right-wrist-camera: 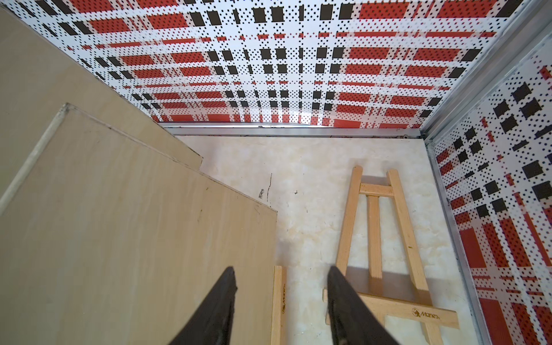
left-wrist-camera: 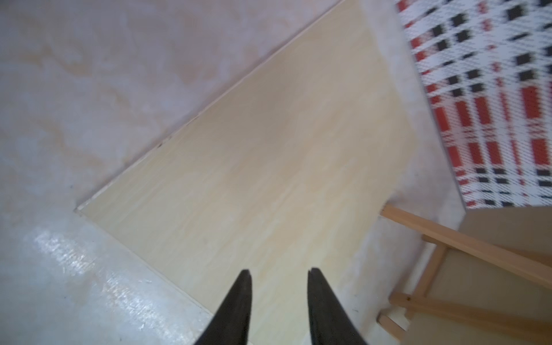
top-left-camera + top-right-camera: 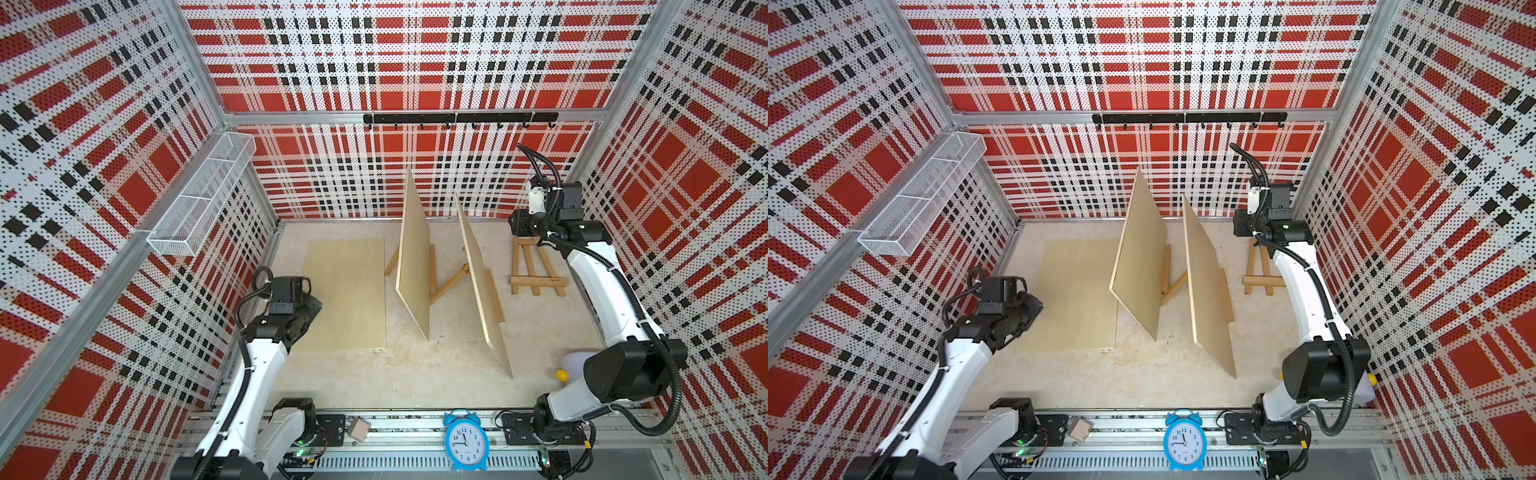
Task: Disassemble the easel
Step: Move the drawing board to the center of the board, then pick up the drawing board from the easel.
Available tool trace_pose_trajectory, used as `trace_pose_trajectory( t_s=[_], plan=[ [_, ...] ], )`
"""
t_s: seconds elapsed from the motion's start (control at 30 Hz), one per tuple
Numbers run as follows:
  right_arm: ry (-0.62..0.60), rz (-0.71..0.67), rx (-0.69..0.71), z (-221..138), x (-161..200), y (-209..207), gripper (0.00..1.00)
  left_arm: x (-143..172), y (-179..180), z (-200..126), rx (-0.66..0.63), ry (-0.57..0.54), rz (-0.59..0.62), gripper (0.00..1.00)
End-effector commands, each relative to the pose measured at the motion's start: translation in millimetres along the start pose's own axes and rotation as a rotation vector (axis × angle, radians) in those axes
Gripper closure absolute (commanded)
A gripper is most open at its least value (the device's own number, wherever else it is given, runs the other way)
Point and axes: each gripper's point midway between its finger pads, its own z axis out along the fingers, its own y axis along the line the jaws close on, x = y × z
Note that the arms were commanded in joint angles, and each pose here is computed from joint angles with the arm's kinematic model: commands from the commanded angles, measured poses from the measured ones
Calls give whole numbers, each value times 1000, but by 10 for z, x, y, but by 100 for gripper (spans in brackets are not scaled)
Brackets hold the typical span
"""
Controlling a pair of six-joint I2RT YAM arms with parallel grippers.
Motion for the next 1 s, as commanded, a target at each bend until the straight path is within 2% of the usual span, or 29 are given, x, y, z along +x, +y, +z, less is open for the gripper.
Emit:
trace_pose_trajectory(
  t_s=[0.0,0.13,0.23,0.37,0.47,0.57,0.7,0.8,0.97],
  plan=[
    [-1,-2,-8,8,-86,23,49,-302,-391,-480,17,-103,191,64],
    [19,9,-31,-4,-93,65,49,-485,-1211,-936,149,-127,368,64],
    [38,12,-51,-36,-53,102,49,-457,-1746,-1151,217,-120,502,63],
    [66,17,-67,-94,25,136,49,-322,-2293,-1200,267,-87,632,62],
    [102,39,-78,-145,96,177,50,-147,-2646,-1150,317,-21,711,61],
    [115,42,-53,-204,127,227,50,15,-2884,-993,330,50,781,59],
    [155,38,-47,-244,124,364,50,227,-3083,-792,366,150,811,56],
    [171,-10,-6,-230,152,426,49,324,-3119,-639,365,183,829,54],
    [159,27,-30,-200,205,518,49,429,-3108,-521,374,227,857,54]
  ],
)
